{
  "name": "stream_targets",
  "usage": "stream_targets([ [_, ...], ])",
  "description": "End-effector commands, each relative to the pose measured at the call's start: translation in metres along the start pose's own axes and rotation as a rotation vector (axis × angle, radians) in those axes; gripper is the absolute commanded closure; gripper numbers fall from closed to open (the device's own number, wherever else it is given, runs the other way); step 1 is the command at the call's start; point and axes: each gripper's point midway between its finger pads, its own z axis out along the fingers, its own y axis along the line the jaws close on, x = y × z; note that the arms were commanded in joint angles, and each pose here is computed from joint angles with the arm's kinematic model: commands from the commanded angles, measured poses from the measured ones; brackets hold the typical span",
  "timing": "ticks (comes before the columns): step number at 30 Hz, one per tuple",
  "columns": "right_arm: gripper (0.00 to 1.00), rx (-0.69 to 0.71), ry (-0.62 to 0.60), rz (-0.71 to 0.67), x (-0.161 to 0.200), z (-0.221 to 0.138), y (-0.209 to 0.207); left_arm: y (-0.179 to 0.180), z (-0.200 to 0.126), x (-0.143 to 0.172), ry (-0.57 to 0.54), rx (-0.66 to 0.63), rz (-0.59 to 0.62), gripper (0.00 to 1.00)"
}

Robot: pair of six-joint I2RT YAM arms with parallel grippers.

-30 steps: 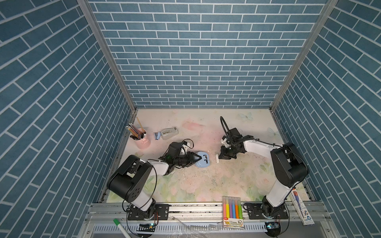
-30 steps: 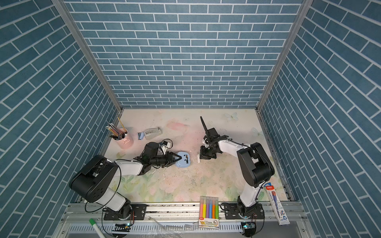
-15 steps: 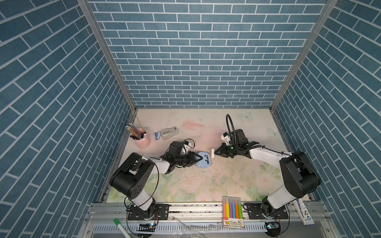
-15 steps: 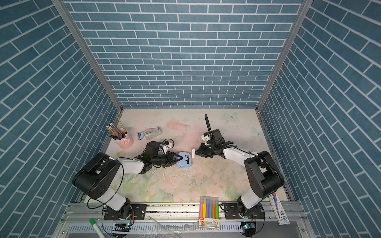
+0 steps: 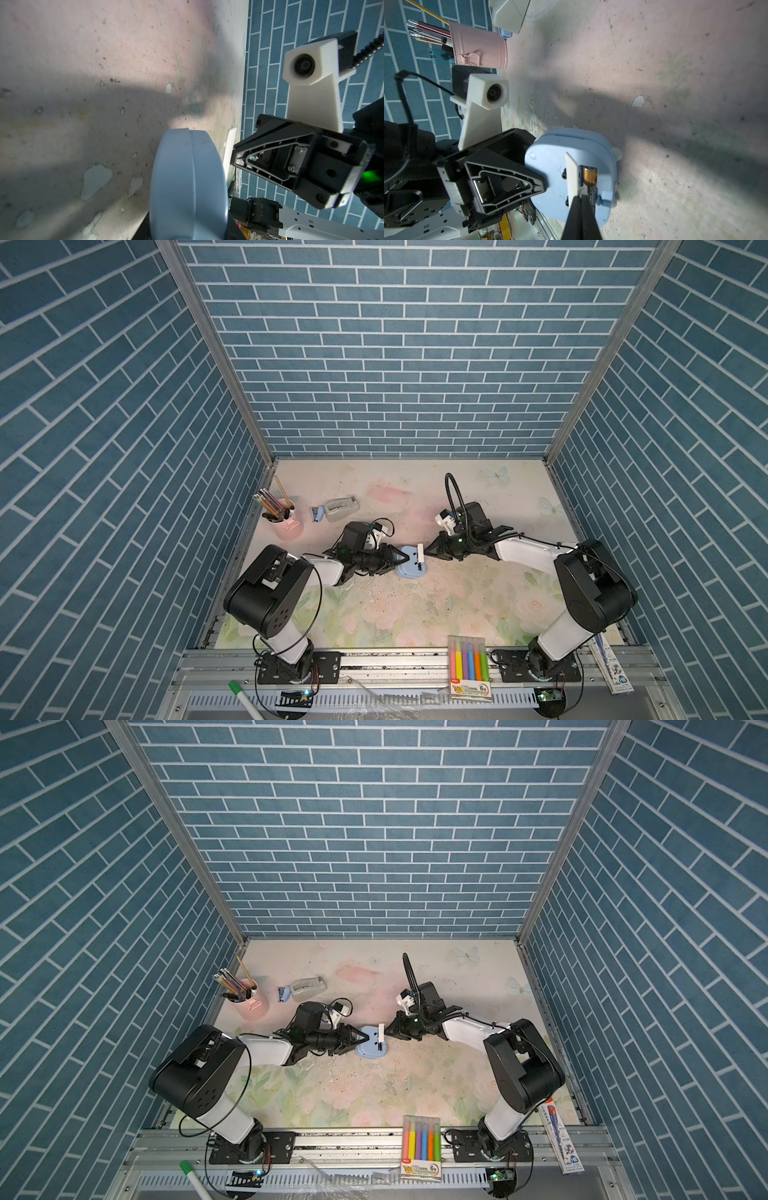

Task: Insert the battery into the alarm
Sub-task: Install the cover on the alarm.

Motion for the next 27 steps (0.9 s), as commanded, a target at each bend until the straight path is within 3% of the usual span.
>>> stream_targets([
  [1, 1.0, -0.015, 0.025, 0.012, 0.009, 0.001, 0.0, 0.033, 0.002, 0.012, 0.032, -0.107, -0.054, 1.0],
  [27, 1.0, 0.013, 0.087, 0.083, 0.019, 0.014, -0.017, 0.038, 0.003, 0.012, 0.041, -0.107, -0.072, 1.0],
])
